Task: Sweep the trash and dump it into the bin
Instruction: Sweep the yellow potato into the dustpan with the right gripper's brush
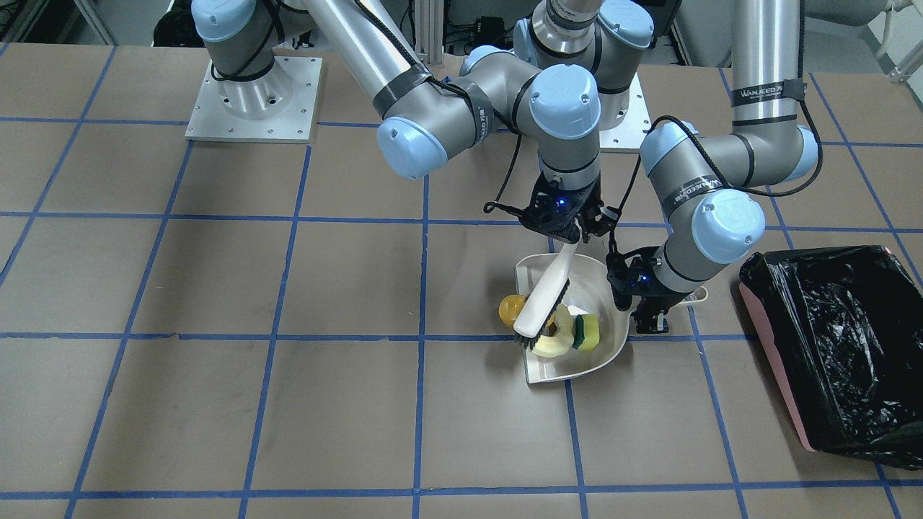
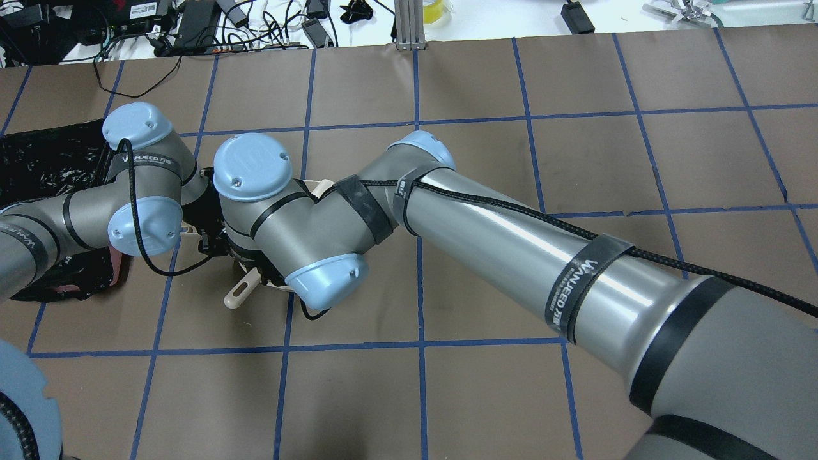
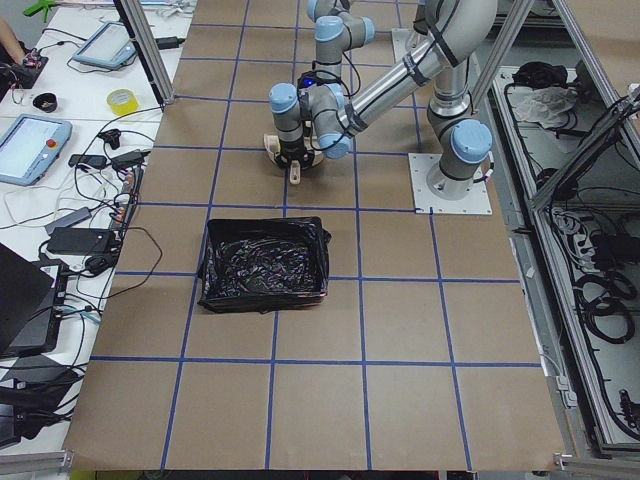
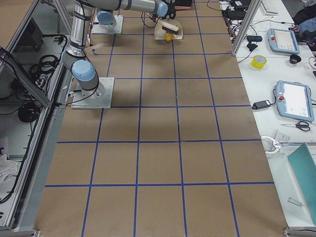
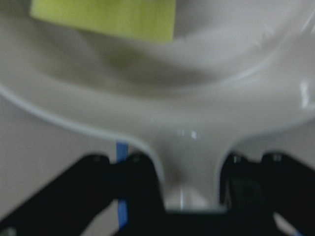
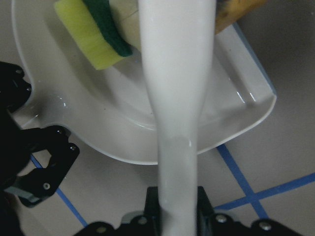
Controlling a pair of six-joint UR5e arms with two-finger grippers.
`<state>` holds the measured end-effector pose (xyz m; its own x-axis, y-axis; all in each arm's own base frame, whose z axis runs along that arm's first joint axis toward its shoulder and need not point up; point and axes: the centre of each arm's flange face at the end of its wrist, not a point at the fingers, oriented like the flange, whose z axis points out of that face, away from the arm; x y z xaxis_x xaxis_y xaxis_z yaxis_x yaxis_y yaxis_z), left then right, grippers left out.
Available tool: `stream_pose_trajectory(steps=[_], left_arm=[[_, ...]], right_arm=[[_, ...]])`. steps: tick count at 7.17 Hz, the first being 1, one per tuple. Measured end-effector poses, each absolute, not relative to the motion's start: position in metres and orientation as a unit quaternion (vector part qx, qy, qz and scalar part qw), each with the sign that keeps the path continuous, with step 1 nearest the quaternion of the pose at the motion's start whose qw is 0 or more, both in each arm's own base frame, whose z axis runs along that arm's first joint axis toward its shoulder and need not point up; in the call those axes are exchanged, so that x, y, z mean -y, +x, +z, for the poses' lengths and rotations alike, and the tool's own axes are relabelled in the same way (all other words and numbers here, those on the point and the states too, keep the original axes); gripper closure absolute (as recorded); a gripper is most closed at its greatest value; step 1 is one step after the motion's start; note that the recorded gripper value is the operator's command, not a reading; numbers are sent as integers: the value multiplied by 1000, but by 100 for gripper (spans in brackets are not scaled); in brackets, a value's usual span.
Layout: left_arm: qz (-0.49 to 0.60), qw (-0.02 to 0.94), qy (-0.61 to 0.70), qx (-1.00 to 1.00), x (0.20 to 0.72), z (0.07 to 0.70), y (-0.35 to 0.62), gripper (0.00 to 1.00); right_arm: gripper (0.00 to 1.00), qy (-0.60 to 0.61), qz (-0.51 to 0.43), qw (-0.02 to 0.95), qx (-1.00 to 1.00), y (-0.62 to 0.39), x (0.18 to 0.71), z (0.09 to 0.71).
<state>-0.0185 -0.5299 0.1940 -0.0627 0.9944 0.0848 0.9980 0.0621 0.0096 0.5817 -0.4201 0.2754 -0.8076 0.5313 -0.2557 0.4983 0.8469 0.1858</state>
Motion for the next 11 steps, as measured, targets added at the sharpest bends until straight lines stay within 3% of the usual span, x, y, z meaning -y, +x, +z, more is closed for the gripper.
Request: stream_pose_trajectory(steps=[6, 11], left_arm=[[-32, 29, -684, 728, 530, 192, -19, 100], [-31, 29, -684, 728, 530, 193, -19, 100]], right_arm=[[100, 250, 83, 51, -963, 554, 398, 310], [100, 61, 76, -54, -994, 496, 419, 279]])
